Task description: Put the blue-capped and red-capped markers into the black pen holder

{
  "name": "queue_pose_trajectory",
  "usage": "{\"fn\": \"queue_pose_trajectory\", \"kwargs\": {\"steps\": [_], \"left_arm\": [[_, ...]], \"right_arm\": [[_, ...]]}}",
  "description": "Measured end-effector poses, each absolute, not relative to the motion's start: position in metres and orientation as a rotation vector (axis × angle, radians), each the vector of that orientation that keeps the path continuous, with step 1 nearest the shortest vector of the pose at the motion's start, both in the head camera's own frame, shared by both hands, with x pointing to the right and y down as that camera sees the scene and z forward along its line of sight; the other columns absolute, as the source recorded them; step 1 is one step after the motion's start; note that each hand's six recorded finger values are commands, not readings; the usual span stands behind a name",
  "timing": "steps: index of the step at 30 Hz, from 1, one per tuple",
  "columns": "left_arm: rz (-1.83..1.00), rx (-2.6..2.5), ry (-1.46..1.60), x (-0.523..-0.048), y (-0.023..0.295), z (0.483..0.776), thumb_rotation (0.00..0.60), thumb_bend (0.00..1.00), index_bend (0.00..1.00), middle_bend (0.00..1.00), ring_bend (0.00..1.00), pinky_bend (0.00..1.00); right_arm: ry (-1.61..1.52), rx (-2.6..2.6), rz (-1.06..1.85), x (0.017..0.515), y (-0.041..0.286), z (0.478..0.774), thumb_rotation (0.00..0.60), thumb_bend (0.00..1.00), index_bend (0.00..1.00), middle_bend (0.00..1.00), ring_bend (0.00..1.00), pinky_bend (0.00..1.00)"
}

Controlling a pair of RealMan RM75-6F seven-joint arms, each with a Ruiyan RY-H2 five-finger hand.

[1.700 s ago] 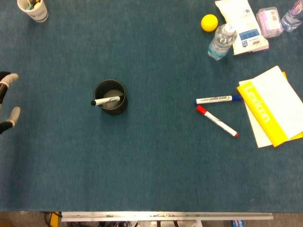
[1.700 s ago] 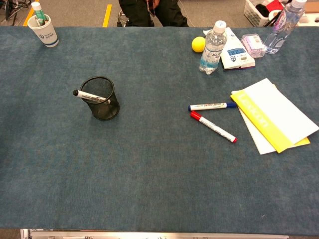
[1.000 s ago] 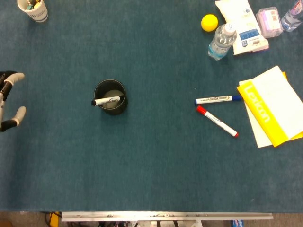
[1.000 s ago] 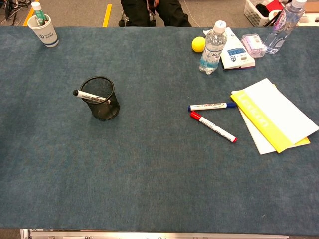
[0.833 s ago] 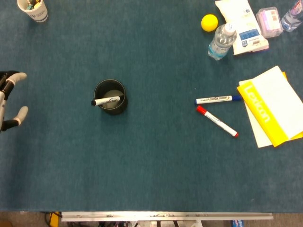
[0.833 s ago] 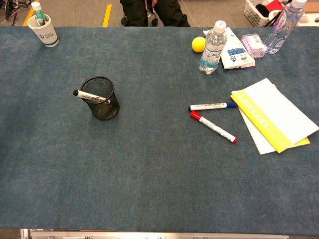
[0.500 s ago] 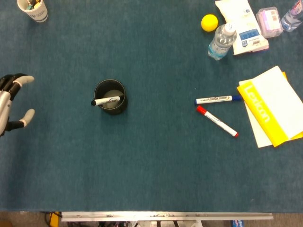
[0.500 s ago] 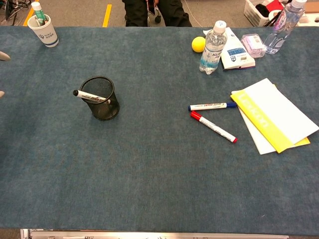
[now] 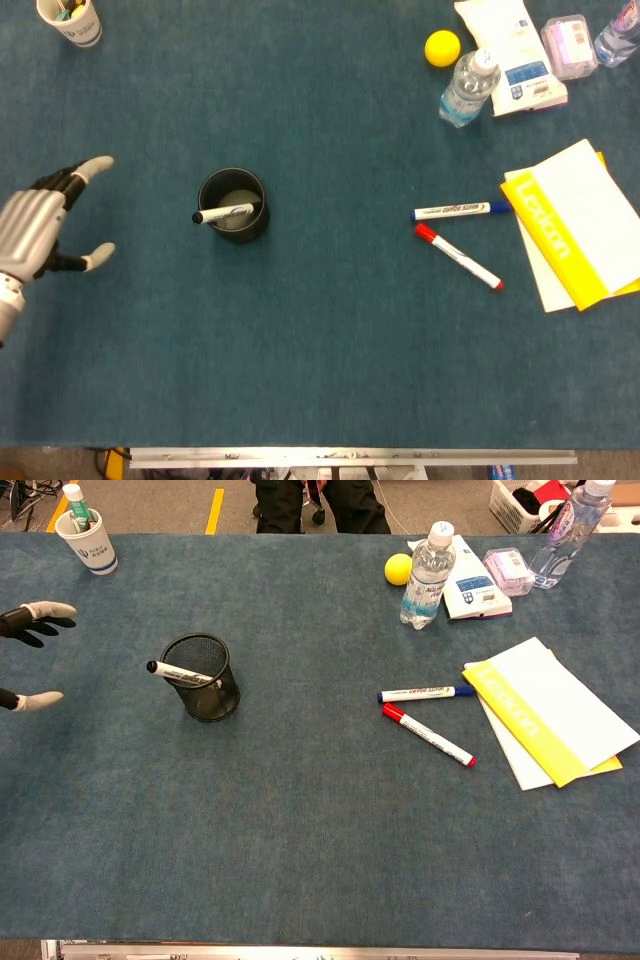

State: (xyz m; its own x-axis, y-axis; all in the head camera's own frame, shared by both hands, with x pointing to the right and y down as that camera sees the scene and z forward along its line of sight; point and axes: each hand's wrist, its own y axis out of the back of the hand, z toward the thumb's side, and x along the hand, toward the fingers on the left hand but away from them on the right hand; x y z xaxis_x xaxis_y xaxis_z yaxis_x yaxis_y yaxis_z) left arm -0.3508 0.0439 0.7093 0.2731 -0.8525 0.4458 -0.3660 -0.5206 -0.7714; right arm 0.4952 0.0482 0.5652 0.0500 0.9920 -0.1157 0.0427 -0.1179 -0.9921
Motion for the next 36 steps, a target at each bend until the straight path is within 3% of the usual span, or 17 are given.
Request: {"fn": "queue_pose_trajectory", "kwargs": {"steps": [18,28,36], "left_arm": [[-1.11,-2.353,1.11,-0.296,0.016,0.761,0.6,0.2,0.04,0.13,0.17,0.22],[-1.088,-2.444,1.095,-0.274,0.009,0.771,0.598,0.19,0.04,0.13,0.17,0.22],[-1.066,-2.502,1.081,-0.256,0.007,0.776,0.558,0.17,0.04,0.13,0.17,0.22]], "right_arm": [[-1.156,-1.343,1.246,0.498,0.051,0.566,0.6,0.13,0.31,0.28,0.18,0.12],[-1.161,-1.338,1.245,0.5,0.054,0.564,0.6,0.13,0.31,0.28,0.18,0.12],[-1.172,-1.334,1.248,0.504,0.056,0.564,0.6,0.13,0.31,0.28,0.18,0.12]]}}
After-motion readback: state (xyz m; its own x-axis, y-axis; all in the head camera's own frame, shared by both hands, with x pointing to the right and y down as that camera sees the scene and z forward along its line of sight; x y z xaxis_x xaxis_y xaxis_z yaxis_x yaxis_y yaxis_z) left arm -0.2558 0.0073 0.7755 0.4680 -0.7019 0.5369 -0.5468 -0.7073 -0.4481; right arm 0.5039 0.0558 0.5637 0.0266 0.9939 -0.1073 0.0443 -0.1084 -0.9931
